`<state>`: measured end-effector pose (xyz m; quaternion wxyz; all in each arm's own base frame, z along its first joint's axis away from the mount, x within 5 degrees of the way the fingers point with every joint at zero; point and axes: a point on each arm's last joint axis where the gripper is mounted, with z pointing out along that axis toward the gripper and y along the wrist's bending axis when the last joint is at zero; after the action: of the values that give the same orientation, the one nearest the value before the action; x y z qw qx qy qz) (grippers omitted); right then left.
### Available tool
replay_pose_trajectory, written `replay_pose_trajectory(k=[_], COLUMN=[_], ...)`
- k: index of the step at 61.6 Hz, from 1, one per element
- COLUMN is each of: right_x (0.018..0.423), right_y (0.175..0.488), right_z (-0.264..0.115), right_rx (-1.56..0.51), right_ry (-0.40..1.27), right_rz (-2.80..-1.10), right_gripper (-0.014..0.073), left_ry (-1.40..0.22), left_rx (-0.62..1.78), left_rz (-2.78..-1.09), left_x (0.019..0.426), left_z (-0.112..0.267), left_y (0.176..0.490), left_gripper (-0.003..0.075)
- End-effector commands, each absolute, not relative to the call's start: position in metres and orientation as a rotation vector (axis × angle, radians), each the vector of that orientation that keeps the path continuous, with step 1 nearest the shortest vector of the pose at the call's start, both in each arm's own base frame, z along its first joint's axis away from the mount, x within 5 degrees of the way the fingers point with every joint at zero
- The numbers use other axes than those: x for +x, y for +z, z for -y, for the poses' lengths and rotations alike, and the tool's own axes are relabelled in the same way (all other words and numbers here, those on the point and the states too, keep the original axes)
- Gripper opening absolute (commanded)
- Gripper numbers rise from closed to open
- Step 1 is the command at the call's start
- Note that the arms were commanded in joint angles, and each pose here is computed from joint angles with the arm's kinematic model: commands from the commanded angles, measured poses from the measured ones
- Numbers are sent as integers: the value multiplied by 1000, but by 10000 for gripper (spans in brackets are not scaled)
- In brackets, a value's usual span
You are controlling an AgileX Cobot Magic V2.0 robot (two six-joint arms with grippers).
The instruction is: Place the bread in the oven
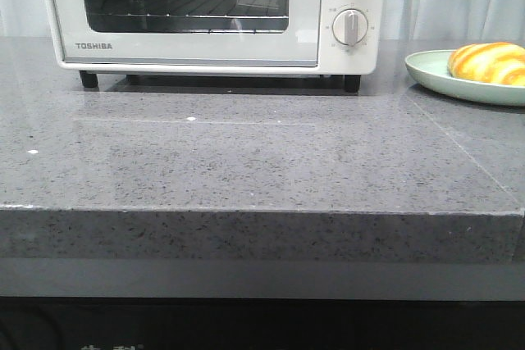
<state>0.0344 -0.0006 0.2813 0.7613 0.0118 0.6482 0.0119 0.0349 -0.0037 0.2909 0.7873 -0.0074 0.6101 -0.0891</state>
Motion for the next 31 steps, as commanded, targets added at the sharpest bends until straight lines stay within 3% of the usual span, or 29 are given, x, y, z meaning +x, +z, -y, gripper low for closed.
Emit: replay_pose_trajectory(k=[1,18,31], right_x=[24,34,63], right_y=[319,378,385], right_z=[2,4,4], right_rx=[6,20,24], right_ry=[-23,-42,-46], right_rz=[-1330,-1488,-1633], right_gripper=[-69,-69,-69], left_ry=[-194,-174,-168], left_rx=[-17,4,5], left_rz=[-1234,-1348,-1513], left_x=[26,38,75], left_z=[3,5,8], left_y=[334,402,402], left_gripper=[-18,-18,-18])
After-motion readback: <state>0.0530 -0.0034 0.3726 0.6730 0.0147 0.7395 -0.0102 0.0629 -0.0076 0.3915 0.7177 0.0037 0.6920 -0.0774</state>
